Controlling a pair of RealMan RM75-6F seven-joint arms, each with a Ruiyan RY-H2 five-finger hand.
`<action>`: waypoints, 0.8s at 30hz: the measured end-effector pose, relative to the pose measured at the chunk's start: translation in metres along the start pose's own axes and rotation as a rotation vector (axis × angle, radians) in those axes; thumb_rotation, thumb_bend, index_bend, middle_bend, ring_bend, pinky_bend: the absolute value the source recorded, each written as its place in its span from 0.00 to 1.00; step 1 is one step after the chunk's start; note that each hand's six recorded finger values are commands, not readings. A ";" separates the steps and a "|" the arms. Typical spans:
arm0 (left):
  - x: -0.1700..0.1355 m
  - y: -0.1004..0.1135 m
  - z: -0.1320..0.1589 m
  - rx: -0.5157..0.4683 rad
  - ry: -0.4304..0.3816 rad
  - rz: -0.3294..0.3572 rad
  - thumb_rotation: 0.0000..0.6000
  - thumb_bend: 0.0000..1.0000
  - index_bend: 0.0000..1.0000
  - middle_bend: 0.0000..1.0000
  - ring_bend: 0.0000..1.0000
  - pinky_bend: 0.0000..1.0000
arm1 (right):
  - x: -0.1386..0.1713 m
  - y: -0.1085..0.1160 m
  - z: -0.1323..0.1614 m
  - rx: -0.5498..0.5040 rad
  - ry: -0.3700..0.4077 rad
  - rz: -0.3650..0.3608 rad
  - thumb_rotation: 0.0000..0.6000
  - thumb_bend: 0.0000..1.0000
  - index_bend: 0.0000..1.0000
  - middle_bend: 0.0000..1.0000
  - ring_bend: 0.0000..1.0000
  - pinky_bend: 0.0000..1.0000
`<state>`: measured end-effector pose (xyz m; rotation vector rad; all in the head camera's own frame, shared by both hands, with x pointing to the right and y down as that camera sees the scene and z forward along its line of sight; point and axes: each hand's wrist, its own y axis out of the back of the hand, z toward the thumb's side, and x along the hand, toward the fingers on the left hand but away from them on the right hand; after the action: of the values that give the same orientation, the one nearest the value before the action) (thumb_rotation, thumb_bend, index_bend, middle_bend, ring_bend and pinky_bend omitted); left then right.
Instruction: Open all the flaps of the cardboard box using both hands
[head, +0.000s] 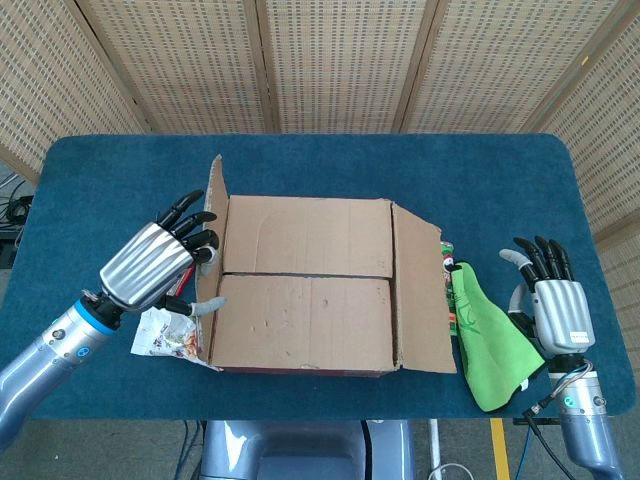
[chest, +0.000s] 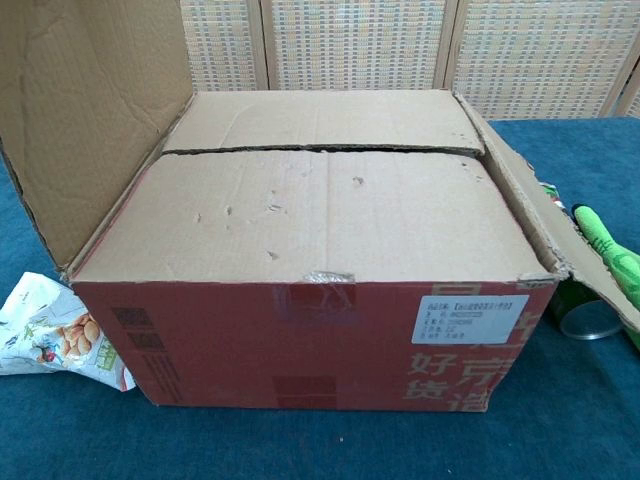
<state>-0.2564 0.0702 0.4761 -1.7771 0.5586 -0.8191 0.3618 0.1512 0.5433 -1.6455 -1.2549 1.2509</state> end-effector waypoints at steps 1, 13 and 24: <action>-0.003 0.000 -0.002 -0.001 0.008 0.001 0.40 0.22 0.62 0.43 0.20 0.00 | 0.000 0.000 0.000 0.000 0.000 0.000 1.00 0.85 0.22 0.14 0.00 0.00; -0.042 0.006 -0.023 0.008 0.110 0.032 0.40 0.22 0.62 0.43 0.20 0.00 | -0.001 -0.004 0.005 0.006 0.007 0.014 1.00 0.85 0.22 0.14 0.00 0.00; -0.066 -0.009 -0.049 0.008 0.227 -0.038 0.40 0.21 0.61 0.43 0.20 0.00 | -0.001 -0.003 0.006 0.009 0.005 0.012 1.00 0.85 0.22 0.14 0.00 0.00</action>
<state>-0.3362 0.0896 0.4781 -1.7032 0.6700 -1.0557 0.3554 0.1514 0.5449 -1.6510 -1.2363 1.2567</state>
